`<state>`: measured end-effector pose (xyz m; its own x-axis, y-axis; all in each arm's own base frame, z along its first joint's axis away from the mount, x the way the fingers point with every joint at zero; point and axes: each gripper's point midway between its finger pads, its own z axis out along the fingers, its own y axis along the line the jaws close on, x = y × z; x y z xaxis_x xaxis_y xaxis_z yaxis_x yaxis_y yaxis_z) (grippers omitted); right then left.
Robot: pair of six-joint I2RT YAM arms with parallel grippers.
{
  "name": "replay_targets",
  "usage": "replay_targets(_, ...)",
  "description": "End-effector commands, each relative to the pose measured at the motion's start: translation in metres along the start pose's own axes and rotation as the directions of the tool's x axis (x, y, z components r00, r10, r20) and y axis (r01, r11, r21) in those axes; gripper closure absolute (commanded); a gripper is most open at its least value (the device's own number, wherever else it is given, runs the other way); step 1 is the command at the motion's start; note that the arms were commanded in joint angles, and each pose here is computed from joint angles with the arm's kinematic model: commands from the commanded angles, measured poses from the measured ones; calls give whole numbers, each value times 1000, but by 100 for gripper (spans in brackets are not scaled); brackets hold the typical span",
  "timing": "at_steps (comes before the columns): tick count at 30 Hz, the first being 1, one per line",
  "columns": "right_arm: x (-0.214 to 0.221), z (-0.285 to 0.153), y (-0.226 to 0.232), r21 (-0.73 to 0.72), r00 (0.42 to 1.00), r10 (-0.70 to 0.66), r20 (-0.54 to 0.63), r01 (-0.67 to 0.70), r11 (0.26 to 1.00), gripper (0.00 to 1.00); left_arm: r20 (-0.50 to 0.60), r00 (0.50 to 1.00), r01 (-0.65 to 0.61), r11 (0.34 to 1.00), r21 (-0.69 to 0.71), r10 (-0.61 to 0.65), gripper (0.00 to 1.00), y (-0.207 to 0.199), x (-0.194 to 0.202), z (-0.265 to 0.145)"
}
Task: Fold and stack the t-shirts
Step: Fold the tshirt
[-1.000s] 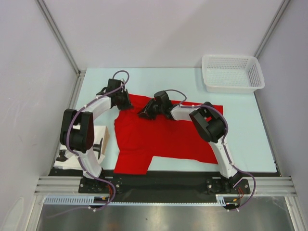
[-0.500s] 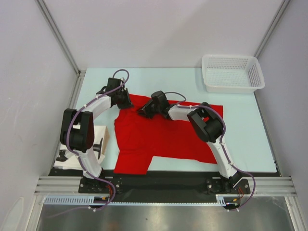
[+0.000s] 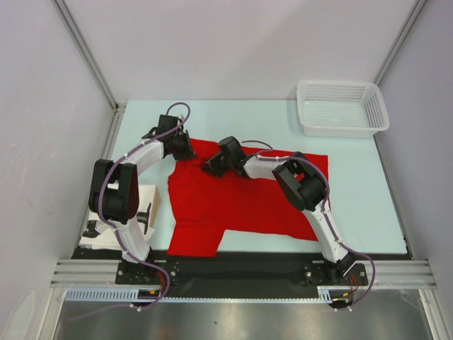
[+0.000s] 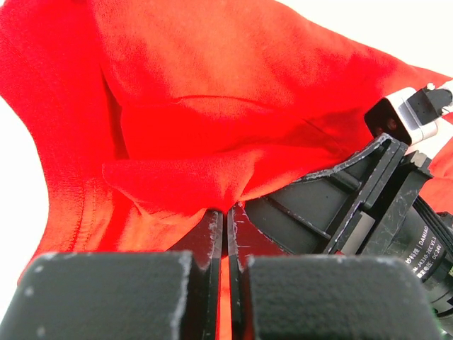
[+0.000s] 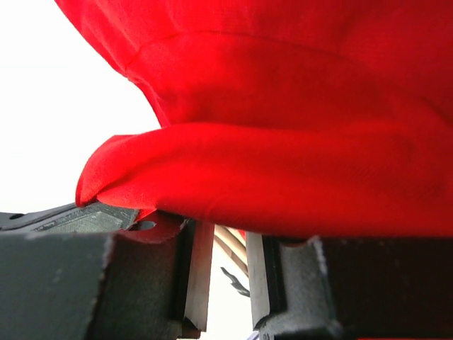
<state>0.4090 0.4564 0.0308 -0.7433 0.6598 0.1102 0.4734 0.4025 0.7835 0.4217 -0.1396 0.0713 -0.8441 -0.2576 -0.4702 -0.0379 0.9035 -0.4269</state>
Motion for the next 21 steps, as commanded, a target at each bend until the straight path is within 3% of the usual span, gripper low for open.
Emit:
replay_targets(1,-16,7,2,0,997,29,72,-29,1000,75,43,999,-14,1000,21,13,100,-4,-15,-5)
replay_targets(8,-21,11,6,-12,994,83,69,-83,997,76,35,999,-21,1000,19,21,100,-3,-10,-6)
replay_targets(13,-14,13,6,-5,996,76,43,-76,997,88,37,999,-22,1000,17,21,100,-2,-11,-6)
replay_targets(15,-8,10,9,-9,998,69,11,-69,998,98,37,999,-28,999,18,27,100,-2,-10,-6)
replay_targets(21,-1,-36,10,68,994,-63,-91,69,995,100,26,998,-55,998,-20,55,100,3,-11,-12)
